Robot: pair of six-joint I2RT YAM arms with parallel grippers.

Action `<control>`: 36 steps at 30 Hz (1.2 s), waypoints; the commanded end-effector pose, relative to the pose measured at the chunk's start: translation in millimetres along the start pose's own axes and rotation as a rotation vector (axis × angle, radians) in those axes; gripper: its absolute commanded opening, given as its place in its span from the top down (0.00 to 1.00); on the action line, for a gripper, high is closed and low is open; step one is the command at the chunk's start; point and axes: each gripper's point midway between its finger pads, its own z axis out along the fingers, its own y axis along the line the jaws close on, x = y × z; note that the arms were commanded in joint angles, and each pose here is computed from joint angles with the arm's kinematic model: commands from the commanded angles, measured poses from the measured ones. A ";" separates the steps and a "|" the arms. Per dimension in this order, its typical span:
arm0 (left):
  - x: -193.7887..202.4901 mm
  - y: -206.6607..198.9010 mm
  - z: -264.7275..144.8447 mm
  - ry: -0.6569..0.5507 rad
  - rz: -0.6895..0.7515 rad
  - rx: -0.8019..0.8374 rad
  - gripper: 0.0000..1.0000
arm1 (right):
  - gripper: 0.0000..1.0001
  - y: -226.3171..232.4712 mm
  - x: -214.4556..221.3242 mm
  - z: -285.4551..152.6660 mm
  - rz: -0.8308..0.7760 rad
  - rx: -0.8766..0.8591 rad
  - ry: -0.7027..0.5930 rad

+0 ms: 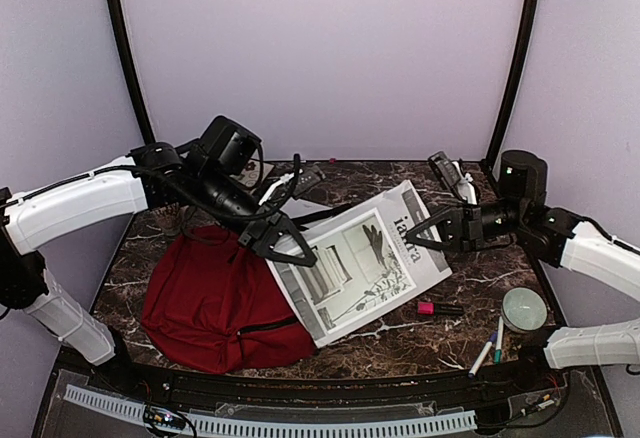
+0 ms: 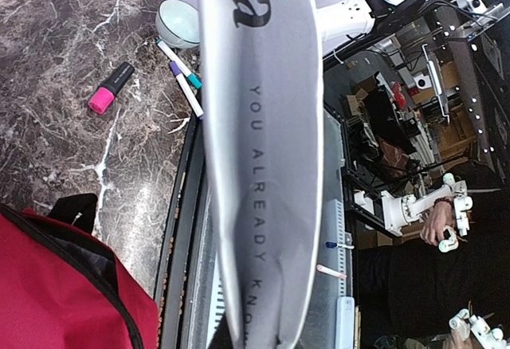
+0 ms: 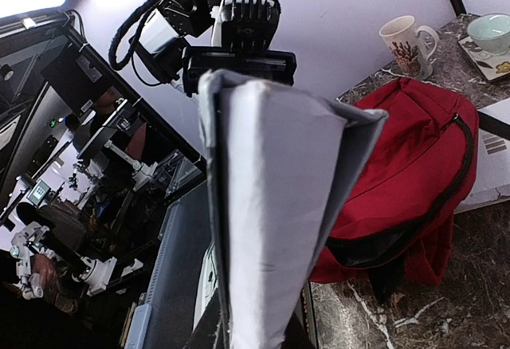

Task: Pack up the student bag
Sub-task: Pass from the left arm to the right, then pick up the largest pocket of the bag from the student bag.

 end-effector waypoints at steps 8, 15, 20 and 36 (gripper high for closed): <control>-5.3 87.7 -42.5 -0.052 -0.148 -0.613 0.19 | 1.00 -40.1 -59.1 -49.8 -0.156 0.483 -0.275; -5.5 89.0 -34.5 -0.042 -0.147 -0.669 0.18 | 1.00 -65.2 -76.9 -134.5 -0.082 0.965 -0.559; 3.7 101.0 -2.7 -0.027 -0.248 -0.724 0.24 | 1.00 -74.8 -68.6 -187.0 0.039 1.230 -0.690; 48.5 125.6 42.2 0.145 -0.296 -0.866 0.33 | 1.00 -74.2 -62.6 -204.5 0.245 1.292 -0.772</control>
